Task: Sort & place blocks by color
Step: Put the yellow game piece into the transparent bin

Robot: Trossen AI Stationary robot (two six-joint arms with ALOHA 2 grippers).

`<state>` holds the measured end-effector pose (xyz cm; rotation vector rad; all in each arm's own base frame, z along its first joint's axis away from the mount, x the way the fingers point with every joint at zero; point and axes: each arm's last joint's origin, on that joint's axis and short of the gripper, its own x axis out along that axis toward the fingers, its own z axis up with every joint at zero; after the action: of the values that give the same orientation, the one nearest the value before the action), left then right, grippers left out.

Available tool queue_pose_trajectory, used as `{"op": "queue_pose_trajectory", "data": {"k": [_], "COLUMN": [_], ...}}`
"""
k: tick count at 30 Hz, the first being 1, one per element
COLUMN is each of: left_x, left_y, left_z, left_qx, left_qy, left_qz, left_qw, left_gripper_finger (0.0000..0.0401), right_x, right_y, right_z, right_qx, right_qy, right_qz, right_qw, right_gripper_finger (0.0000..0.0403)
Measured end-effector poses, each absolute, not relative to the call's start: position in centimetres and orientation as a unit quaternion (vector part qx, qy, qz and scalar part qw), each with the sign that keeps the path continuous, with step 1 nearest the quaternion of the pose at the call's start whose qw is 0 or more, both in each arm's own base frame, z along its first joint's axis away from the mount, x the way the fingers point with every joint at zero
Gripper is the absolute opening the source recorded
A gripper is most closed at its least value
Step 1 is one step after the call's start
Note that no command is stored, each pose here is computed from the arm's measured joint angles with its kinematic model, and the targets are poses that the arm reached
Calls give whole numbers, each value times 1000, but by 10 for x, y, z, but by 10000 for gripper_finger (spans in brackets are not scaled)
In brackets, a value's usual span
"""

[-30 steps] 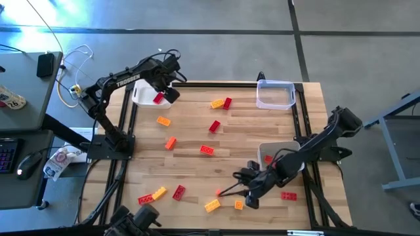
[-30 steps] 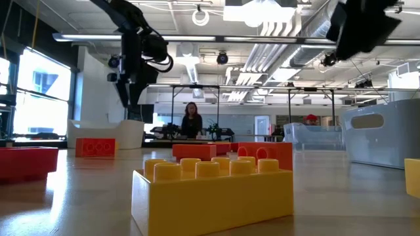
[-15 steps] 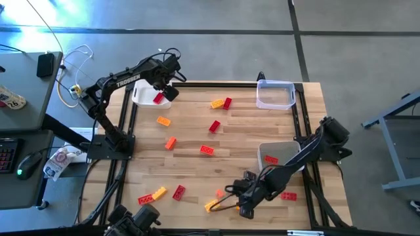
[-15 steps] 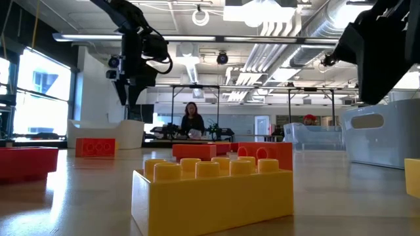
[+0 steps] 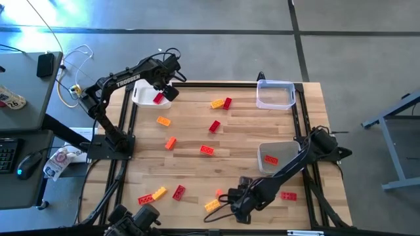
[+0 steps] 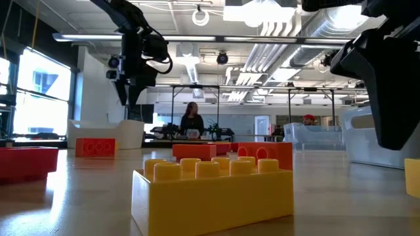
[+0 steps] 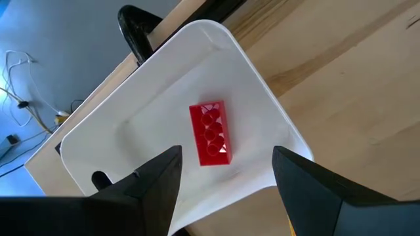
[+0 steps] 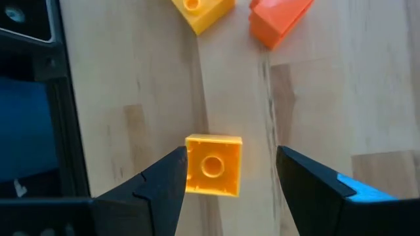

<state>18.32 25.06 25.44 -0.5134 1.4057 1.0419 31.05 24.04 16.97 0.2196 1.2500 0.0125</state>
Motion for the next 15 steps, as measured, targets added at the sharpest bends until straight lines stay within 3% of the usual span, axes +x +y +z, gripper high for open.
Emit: {"op": "queue_pose_trajectory", "data": {"k": [15], "left_x": [184], "left_y": [250], "left_z": [254], "left_qx": [-222], "left_qy": [609], "left_qz": [451], "left_qw": [613], "left_gripper_finger": [223], "right_x": [307], "right_y": [251], "right_z": [157], "right_qx": [123], "right_qy": [592], "right_qz": [-8], "right_qw": [797], "right_gripper_finger": [220]}}
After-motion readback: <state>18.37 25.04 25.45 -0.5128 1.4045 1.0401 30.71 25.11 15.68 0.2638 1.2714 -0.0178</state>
